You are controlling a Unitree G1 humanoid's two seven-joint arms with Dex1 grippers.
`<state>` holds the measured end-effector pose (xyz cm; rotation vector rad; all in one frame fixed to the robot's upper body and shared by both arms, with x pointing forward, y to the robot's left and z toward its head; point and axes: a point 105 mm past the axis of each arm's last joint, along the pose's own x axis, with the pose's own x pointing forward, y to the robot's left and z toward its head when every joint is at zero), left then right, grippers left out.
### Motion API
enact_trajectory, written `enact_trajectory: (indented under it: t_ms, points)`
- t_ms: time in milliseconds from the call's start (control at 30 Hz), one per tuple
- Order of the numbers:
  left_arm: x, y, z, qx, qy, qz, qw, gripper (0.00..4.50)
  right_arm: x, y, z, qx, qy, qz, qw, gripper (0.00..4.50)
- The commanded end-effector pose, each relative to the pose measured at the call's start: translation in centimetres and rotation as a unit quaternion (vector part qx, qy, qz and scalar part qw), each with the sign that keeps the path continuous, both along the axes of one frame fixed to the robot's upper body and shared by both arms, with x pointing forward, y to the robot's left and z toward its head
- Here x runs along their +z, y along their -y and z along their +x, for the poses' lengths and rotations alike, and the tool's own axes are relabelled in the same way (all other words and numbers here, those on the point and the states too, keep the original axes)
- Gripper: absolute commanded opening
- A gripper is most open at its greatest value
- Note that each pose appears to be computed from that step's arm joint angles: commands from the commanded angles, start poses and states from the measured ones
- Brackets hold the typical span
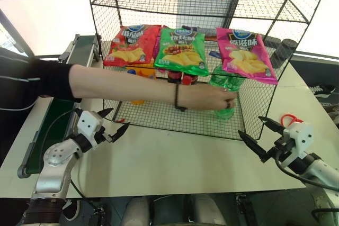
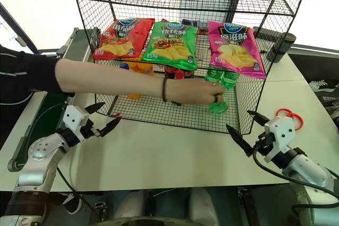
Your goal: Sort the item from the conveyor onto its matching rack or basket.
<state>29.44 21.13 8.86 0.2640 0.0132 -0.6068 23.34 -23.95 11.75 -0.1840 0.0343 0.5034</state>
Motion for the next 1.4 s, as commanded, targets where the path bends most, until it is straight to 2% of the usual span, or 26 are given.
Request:
enact_trajectory:
  t_ms: [33,500,800,1000,1233,1400]
  points:
    - [1.1,0.3,0.2,-0.008,0.020,0.000,1.000,4.50,1.2,0.0,0.0,-0.002,0.024,-0.007,1.000,4.46]
    - [1.1,0.3,0.2,-0.004,0.021,-0.004,1.000,4.50,1.4,-0.5,0.5,0.007,0.029,-0.007,1.000,4.46]
    - [1.8,-1.2,0.1,0.031,0.023,-0.015,0.999,4.50,1.7,-1.1,1.0,0.018,0.034,-0.006,0.999,4.46]
    - [3.7,-4.0,0.6,0.106,0.028,-0.073,0.991,4.50,1.9,-1.7,1.6,0.029,0.037,-0.002,0.999,4.46]
    - [5.0,-7.6,-1.0,0.189,0.038,-0.143,0.971,4.50,2.0,-2.9,2.5,0.052,0.039,0.009,0.998,4.46]
    - [5.0,-12.3,-1.2,0.329,0.077,-0.157,0.928,4.50,2.1,-4.8,3.1,0.087,0.042,0.020,0.995,4.46]
